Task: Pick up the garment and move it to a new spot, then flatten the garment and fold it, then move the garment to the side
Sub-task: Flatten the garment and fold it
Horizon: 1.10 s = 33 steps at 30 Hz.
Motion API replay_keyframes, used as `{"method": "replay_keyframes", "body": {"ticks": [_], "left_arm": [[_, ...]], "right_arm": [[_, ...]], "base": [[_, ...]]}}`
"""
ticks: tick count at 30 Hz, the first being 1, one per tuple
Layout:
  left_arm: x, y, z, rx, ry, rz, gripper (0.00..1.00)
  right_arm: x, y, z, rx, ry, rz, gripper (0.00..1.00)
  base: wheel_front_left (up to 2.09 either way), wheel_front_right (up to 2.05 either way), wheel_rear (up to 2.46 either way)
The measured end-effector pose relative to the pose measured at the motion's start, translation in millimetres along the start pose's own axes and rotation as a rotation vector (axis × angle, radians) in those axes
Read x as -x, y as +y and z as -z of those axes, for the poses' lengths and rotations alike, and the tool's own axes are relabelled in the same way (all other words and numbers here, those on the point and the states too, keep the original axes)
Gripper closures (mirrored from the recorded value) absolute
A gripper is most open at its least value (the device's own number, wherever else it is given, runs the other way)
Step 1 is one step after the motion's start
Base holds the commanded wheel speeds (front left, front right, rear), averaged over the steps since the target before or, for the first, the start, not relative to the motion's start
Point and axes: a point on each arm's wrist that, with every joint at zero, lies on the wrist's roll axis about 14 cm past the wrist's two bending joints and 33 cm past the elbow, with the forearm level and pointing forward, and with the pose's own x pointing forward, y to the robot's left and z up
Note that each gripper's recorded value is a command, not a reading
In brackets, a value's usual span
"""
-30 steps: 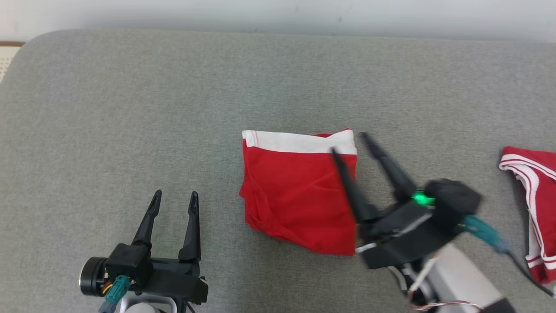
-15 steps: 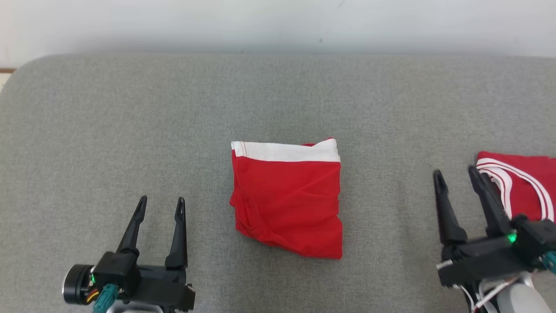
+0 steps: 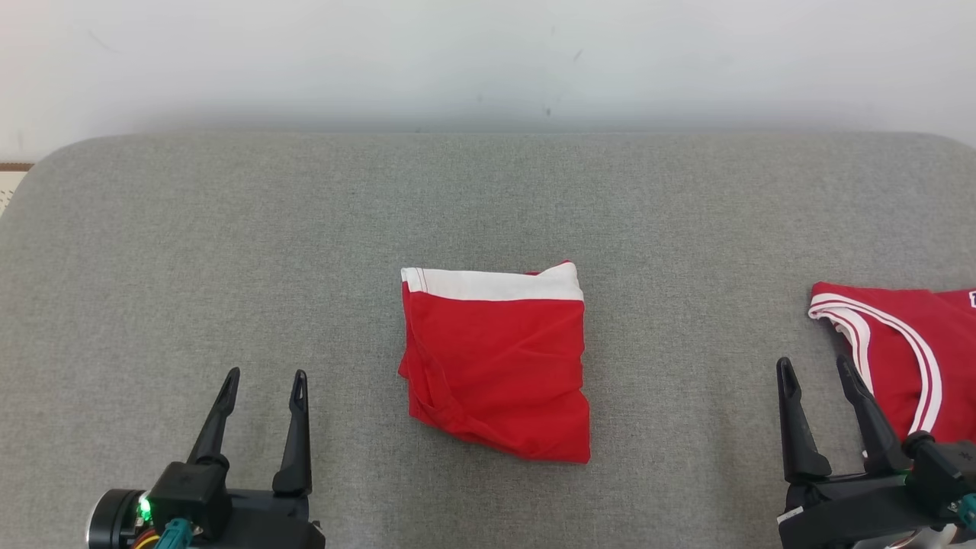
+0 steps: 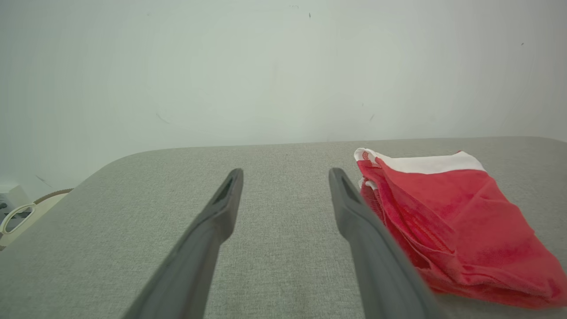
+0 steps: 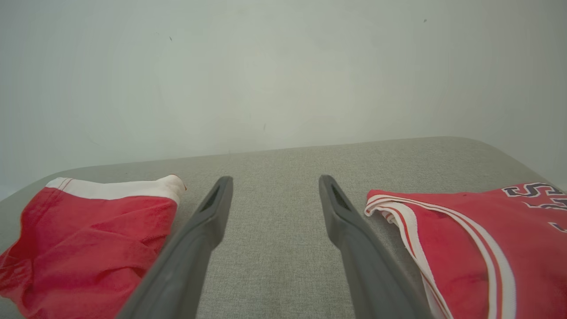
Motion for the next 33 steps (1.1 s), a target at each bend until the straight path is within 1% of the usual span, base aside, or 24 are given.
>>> {"method": "replay_keyframes", "body": {"ticks": [5,9,10,11,12,16,21,24,28,33], "left_arm": [[1,-1,-1,0.001,0.003,0.002,0.0],[1,-1,1,0.001,0.008,0.0,0.0],[1,-1,1,0.001,0.009,0.0,0.0],[0,-1,2,0.001,0.01,0.0,0.0],[0,-1,2,0.002,0.011,-0.001,0.0],[-2,-2,4,0.006,0.01,-0.006,0.0],[-4,-1,12,0.011,0.024,-0.015,0.0],[-5,-1,15,0.016,0.027,-0.017,0.0],[-6,2,18,0.014,0.034,-0.03,0.0],[-3,9,25,0.007,0.052,-0.049,0.0]], "right_arm": [[0,0,0,0.005,0.004,-0.001,0.0],[-5,8,3,0.008,0.017,-0.035,0.0],[-7,12,4,0.007,0.018,-0.05,0.2],[-10,16,4,0.005,0.018,-0.067,0.62],[-13,20,5,0.0,0.023,-0.085,1.0],[-20,50,19,-0.023,0.066,-0.19,1.0],[-24,115,40,-0.081,0.128,-0.405,1.0],[-22,148,54,-0.12,0.169,-0.512,1.0],[-25,172,70,-0.158,0.21,-0.587,1.0],[-30,191,93,-0.161,0.277,-0.65,1.0]], "base": [[0.0,0.0,0.0],[0.0,0.0,0.0],[0.0,0.0,0.0],[0.0,0.0,0.0],[0.0,0.0,0.0],[0.0,0.0,0.0],[0.0,0.0,0.0],[0.0,0.0,0.0],[0.0,0.0,0.0],[0.0,0.0,0.0]]}}
